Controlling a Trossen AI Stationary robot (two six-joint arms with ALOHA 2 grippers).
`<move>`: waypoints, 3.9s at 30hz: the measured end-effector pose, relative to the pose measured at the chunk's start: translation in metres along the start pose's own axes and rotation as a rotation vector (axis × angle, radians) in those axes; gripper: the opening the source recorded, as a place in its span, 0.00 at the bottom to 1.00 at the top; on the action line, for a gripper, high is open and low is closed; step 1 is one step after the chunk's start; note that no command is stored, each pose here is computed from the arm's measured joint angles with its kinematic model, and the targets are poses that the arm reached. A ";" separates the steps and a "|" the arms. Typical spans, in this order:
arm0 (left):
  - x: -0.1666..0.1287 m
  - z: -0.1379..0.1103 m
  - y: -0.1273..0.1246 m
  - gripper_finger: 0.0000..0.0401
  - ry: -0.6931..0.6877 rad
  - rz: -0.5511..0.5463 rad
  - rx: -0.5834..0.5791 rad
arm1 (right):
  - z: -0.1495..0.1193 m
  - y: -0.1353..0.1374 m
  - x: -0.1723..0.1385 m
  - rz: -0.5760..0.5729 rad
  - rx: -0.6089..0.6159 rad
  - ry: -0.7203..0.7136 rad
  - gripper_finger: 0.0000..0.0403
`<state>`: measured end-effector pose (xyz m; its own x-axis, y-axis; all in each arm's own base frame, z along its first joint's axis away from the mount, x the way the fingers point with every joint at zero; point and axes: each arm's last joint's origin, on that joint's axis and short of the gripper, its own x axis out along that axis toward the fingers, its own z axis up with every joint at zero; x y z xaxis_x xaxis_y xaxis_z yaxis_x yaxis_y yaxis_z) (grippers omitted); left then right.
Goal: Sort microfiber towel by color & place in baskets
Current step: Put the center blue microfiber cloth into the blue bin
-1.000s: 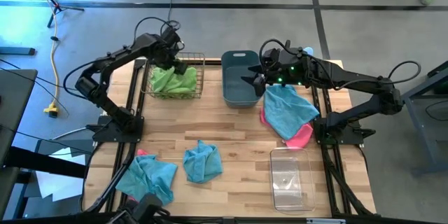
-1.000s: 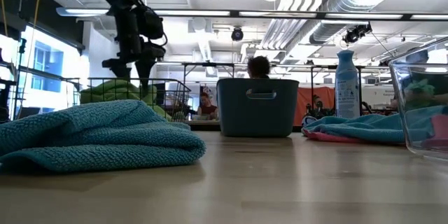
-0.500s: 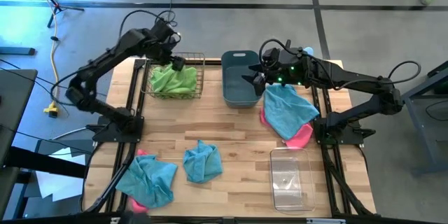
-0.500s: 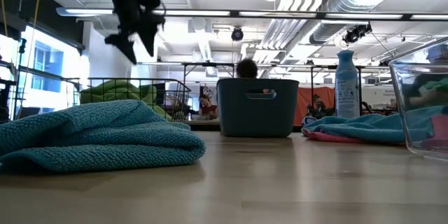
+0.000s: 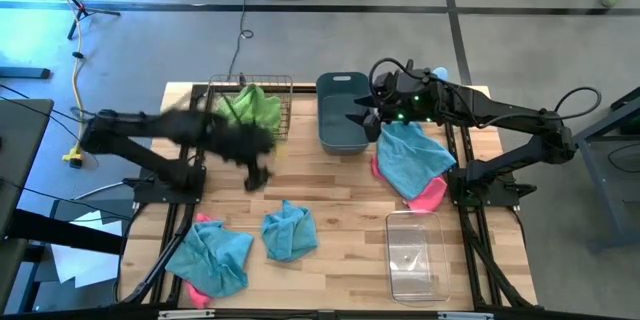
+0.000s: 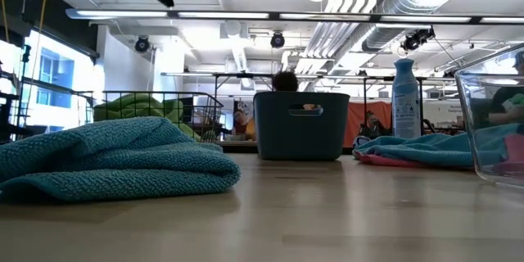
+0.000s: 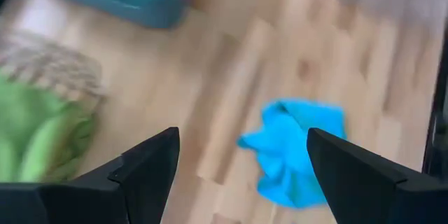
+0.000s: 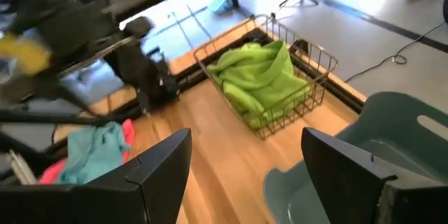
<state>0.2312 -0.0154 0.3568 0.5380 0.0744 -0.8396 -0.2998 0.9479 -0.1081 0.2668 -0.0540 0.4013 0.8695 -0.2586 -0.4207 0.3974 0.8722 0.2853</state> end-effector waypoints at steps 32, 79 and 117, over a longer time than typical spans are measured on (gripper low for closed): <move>0.194 -0.098 -0.125 0.75 0.136 -0.026 0.420 | -0.018 0.028 -0.005 0.128 0.082 0.123 0.66; 0.017 -0.004 -0.028 0.00 -0.508 0.070 -0.004 | -0.012 -0.002 -0.002 0.140 -0.326 0.155 0.66; 0.150 0.142 0.138 0.00 -0.673 0.255 0.219 | 0.051 -0.014 -0.034 0.030 -0.113 -0.476 0.66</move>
<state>0.3827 0.1704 0.2919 0.8596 0.4063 -0.3099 -0.3536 0.9107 0.2134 0.2469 -0.0791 0.4552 0.9280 -0.3709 0.0342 0.3588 0.9149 0.1848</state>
